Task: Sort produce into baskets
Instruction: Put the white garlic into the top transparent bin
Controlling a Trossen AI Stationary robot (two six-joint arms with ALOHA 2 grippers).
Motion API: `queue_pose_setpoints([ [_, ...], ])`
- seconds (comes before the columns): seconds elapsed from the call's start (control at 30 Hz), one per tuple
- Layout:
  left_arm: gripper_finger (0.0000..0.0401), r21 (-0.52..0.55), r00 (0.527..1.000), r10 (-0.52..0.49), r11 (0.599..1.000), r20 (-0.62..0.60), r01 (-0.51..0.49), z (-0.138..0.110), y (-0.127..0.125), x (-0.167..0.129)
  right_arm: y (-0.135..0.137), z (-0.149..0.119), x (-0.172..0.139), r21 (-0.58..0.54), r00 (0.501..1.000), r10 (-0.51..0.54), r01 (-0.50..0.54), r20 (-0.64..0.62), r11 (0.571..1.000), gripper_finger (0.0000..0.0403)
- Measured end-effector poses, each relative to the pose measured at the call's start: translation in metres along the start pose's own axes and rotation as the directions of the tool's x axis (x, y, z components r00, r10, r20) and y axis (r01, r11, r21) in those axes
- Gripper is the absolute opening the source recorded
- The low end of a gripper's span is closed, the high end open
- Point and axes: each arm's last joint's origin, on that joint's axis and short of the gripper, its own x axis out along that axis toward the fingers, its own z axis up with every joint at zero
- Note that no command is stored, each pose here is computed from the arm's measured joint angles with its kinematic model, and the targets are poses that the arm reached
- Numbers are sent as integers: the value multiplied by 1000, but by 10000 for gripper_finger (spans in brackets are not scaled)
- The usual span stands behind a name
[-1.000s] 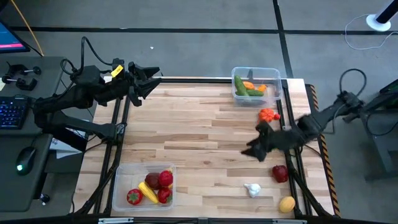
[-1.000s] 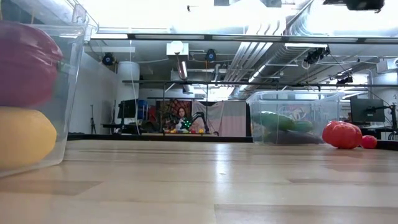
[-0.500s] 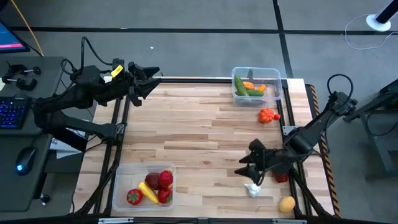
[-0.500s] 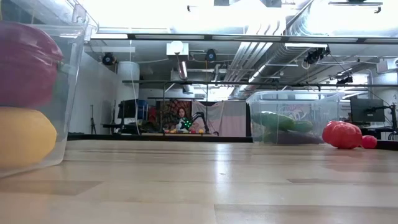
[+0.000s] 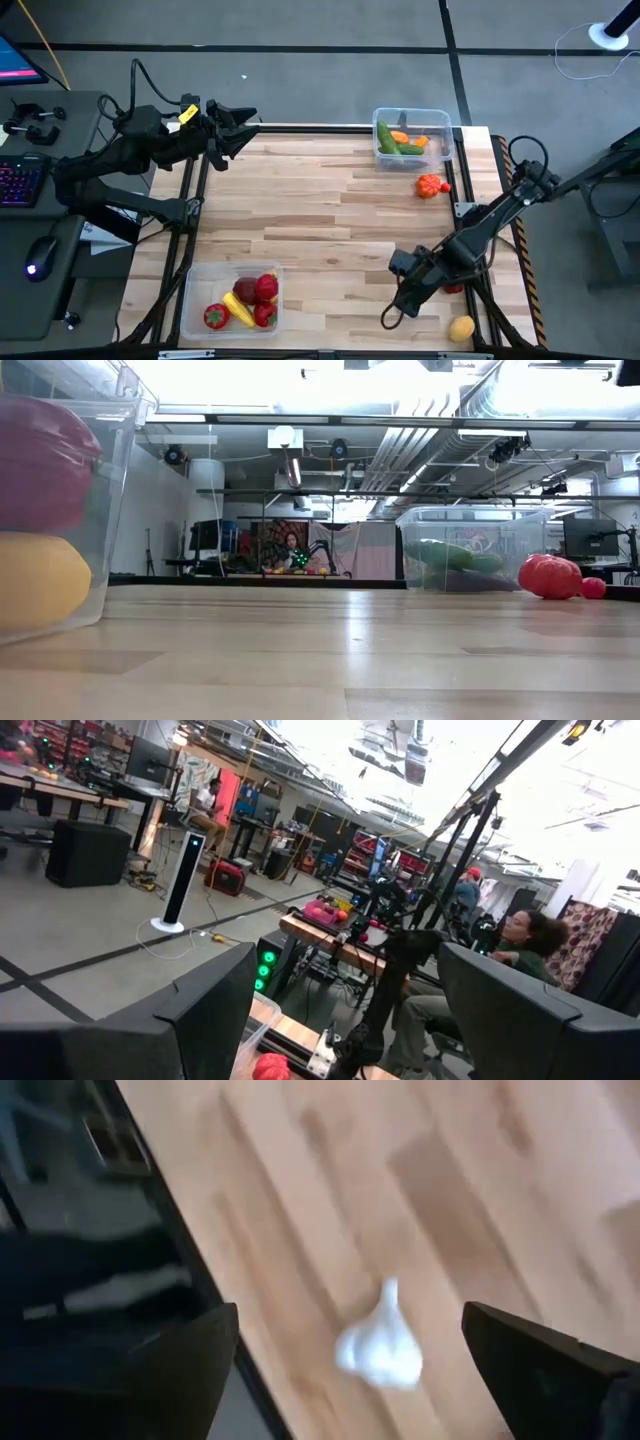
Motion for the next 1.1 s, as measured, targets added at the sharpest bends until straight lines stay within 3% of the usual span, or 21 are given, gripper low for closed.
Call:
queue_pose_setpoints([
  [0.17,300,0,1000,0,1000,0,0,0,0,0,7,-4,8,24,994,38,-36,-102,999,370],
  [0.37,300,-13,1000,0,1000,0,0,0,0,0,9,-5,27,83,994,-34,43,-107,996,369],
  [0.5,300,-27,1000,0,1000,0,0,0,0,0,12,-10,50,-7,979,-86,86,-183,996,369],
  [0.7,300,-45,1000,0,999,0,0,0,0,0,10,-15,87,-45,927,-186,181,-326,982,369],
  [1.1,301,-53,1000,9,999,3,-9,0,0,0,2,-22,137,-81,864,-319,313,-389,946,369],
])
